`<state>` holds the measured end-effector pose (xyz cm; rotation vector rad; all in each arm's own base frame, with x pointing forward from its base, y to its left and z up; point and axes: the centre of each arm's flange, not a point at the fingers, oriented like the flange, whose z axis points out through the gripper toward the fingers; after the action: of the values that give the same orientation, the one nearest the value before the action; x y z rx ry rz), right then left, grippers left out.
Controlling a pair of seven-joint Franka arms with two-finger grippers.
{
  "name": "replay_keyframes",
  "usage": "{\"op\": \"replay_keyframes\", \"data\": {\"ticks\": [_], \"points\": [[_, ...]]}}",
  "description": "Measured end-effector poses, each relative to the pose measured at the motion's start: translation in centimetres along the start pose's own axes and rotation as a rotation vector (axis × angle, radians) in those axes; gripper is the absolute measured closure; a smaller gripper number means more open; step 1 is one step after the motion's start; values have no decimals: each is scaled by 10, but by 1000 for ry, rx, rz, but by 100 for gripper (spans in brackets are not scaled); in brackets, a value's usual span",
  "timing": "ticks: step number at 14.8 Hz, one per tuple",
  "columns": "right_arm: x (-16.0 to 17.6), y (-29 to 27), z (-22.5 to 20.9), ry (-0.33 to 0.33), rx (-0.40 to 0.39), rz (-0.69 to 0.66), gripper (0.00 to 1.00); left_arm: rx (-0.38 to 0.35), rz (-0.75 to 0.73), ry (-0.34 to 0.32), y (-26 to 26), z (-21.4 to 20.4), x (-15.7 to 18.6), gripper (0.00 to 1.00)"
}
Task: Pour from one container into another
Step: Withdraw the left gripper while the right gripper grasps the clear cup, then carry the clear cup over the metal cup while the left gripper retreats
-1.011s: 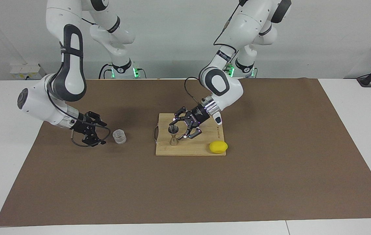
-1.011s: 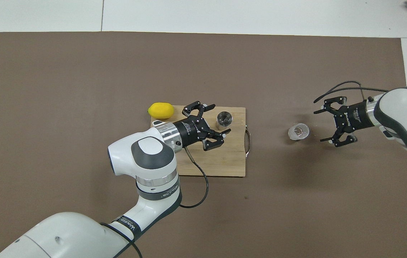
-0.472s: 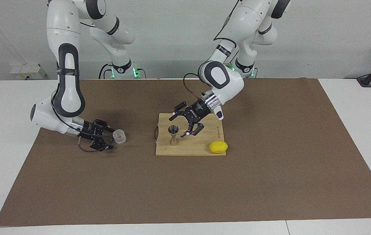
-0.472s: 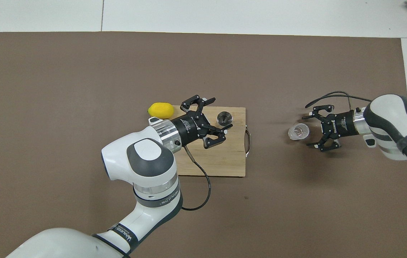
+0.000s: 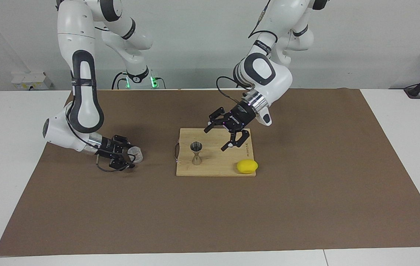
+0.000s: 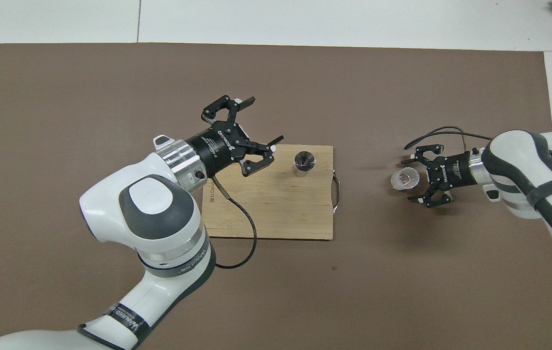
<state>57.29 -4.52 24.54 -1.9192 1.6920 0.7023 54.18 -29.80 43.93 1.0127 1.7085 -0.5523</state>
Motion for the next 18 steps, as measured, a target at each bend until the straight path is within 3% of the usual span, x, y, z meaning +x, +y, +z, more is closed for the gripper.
{"op": "replay_keyframes", "data": {"ticks": [3, 7, 11, 13, 15, 18], "points": [[-2, 0, 1, -1, -1, -3, 4, -32, 188, 60, 40, -23, -9, 0], [-13, -3, 3, 0, -5, -23, 49, -54, 452, 166, 82, -49, -19, 0], [-48, -14, -15, 15, 28, -13, 49, -31, 681, 311, 122, -74, -19, 0], [-78, -22, -22, 22, 43, 5, 49, 57, 808, 397, 137, -82, -15, 0], [-112, -30, -13, 40, 31, 22, 49, 190, 930, 497, 150, -93, -9, 0], [-159, -44, 4, 161, -6, 26, 49, 449, 1064, 668, 160, -111, -4, 0]]}}
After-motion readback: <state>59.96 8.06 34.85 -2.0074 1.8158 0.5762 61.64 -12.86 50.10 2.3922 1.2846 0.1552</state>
